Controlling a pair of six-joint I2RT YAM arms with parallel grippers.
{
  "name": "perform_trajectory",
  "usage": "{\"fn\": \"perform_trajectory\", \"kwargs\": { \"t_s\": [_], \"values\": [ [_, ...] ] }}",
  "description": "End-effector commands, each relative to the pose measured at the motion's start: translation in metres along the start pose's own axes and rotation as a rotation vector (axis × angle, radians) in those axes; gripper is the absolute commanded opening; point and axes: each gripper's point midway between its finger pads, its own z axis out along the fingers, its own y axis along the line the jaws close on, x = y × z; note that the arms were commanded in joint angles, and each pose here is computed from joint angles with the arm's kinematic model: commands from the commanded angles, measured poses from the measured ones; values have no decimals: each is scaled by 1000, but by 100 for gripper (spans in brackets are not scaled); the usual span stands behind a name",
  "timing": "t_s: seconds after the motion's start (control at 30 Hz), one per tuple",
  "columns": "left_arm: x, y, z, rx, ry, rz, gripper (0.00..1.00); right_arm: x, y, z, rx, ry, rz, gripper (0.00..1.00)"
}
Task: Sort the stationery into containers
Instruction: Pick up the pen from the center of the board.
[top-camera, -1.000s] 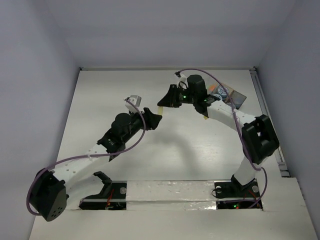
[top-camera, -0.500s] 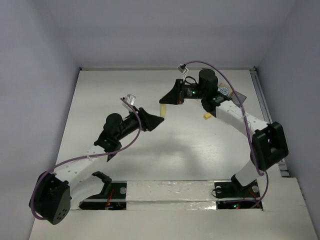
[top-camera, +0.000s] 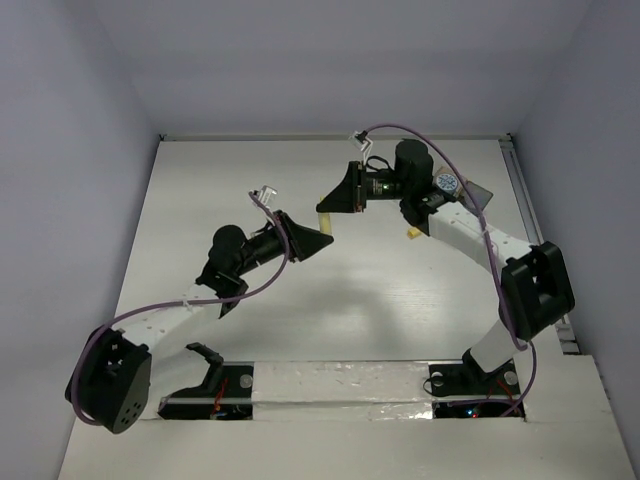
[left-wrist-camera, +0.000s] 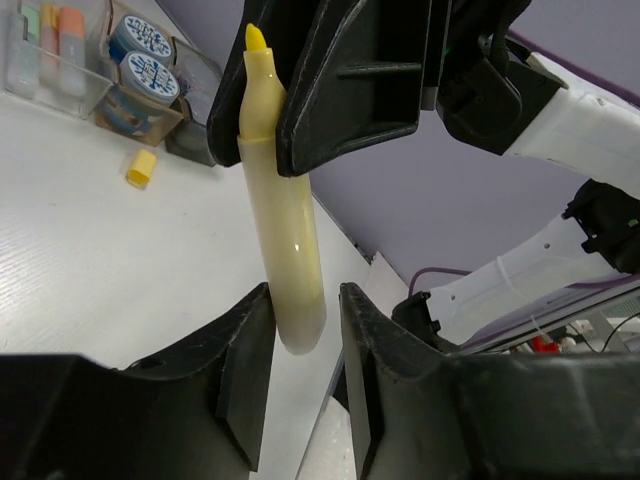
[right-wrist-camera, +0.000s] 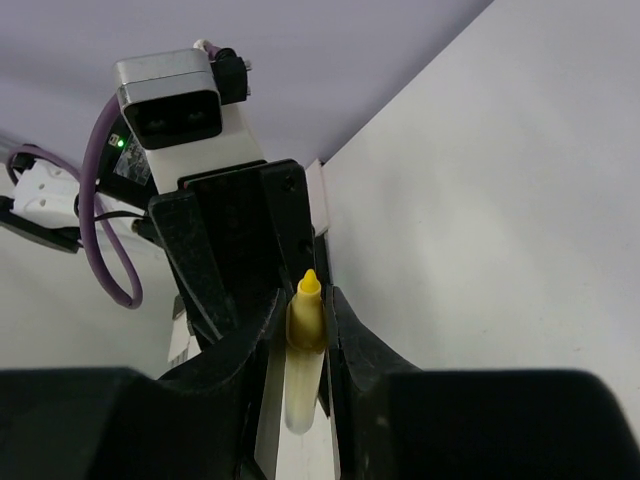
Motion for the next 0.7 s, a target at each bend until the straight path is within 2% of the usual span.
{"fn": "perform_trajectory", "kwargs": {
  "t_s": [0.0,0.27,0.6,0.63,0.67],
  "values": [
    [-15,-29,2,119,-33,49,25,3,6,9,-52,21,-28,0],
    [-16,-25,3,100,-42,47,16,13,1,17,-54,44,-20,0],
    [-18,-21,5,102,-67,23,37,20,-1,20,-67,43,-16,0],
    [-18,-22,5,107,-67,24,36,21,-1,20,-68,42,-14,0],
    [-18,-23,5,115,-67,27,29,20,0,20,-74,39,-19,0]
  ]
}}
